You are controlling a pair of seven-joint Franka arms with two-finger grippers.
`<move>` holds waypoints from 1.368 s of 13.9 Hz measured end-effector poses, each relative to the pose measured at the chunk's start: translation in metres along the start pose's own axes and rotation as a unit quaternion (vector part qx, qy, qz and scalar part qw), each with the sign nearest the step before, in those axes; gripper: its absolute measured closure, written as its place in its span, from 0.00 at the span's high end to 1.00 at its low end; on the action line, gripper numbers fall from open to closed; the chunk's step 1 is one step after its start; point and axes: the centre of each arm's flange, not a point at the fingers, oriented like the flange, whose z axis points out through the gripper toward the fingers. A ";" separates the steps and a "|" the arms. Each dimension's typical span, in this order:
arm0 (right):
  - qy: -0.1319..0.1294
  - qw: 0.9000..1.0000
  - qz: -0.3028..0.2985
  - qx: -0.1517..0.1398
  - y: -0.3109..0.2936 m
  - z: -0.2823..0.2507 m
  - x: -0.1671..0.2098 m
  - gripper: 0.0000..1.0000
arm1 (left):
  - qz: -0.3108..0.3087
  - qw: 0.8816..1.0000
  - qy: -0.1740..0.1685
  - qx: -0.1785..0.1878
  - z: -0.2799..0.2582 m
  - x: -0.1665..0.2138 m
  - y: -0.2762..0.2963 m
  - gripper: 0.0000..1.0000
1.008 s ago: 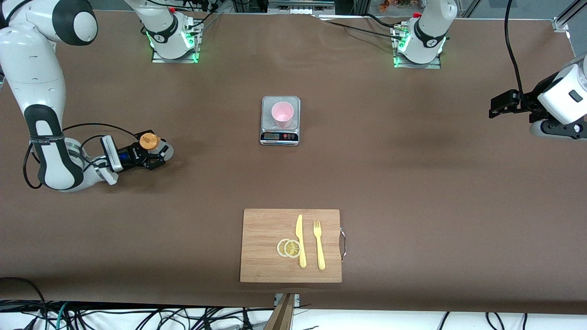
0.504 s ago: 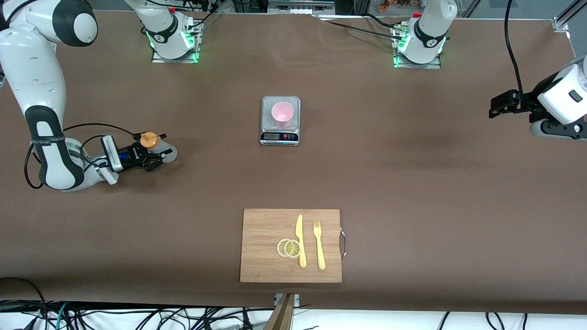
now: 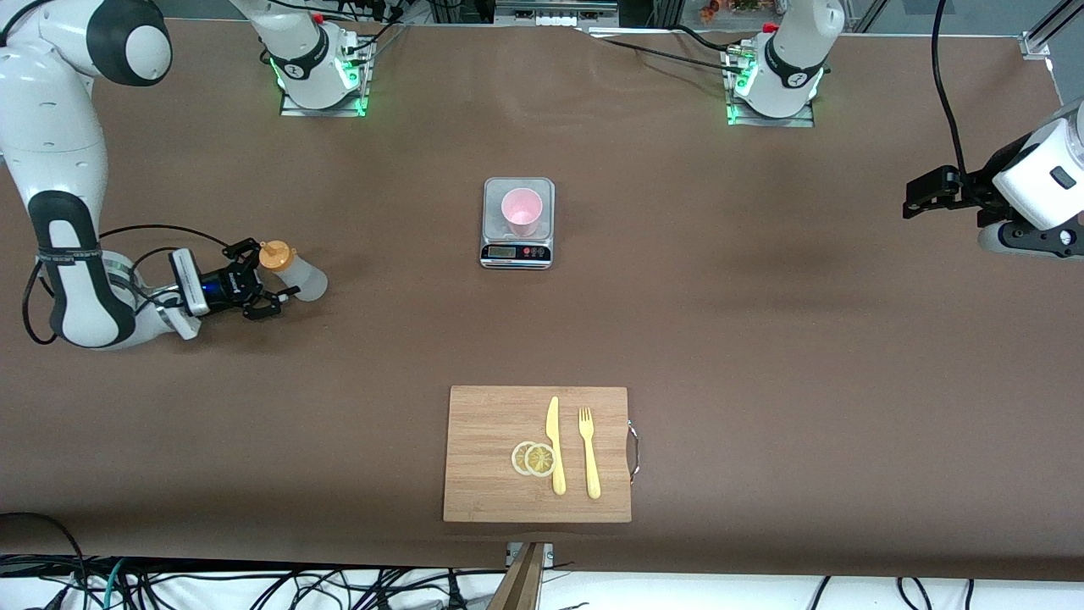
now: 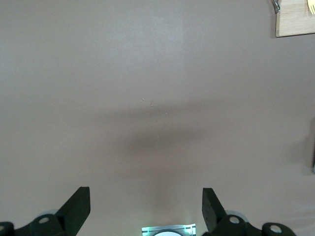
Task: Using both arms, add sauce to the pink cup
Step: 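Open the right gripper and draw it back from the bottle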
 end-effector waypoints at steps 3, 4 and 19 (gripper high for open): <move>-0.028 1.000 0.005 -0.003 -0.017 -0.035 0.000 1.00 | 0.000 1.000 0.000 0.000 0.000 0.000 0.000 1.00; -0.039 0.999 0.008 -0.003 -0.019 -0.045 0.004 1.00 | 0.000 1.000 0.000 0.000 0.000 0.000 0.000 1.00; -0.237 0.945 0.223 0.025 0.032 -0.083 0.152 1.00 | 0.000 1.000 0.000 0.000 0.000 0.000 0.000 1.00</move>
